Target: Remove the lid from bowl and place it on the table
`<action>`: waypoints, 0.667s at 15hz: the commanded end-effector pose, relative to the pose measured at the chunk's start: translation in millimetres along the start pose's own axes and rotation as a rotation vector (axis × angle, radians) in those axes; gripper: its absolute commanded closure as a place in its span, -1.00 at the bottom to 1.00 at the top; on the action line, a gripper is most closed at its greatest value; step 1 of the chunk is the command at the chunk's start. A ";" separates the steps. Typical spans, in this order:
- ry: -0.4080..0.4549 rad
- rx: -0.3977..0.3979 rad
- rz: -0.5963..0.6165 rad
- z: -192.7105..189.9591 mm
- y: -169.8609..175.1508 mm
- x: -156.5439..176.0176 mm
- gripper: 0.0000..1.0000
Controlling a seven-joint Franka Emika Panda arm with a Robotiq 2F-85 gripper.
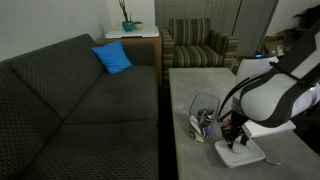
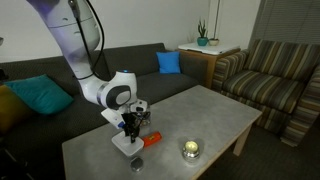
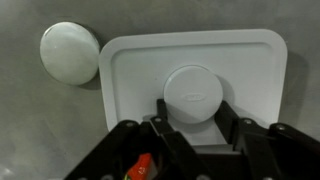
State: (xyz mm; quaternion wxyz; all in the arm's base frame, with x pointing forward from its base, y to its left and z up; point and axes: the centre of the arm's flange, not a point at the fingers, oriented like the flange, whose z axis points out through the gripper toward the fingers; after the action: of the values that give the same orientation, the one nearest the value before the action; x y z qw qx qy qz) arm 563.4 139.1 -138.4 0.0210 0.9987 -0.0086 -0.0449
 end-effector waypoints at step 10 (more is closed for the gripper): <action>0.037 0.036 -0.018 21.5 -13.5 15.5 0.46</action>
State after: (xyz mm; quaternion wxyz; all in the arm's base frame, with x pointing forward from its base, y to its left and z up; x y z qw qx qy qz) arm 573.5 146.8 -138.1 0.0138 0.9993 -0.0060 -0.0331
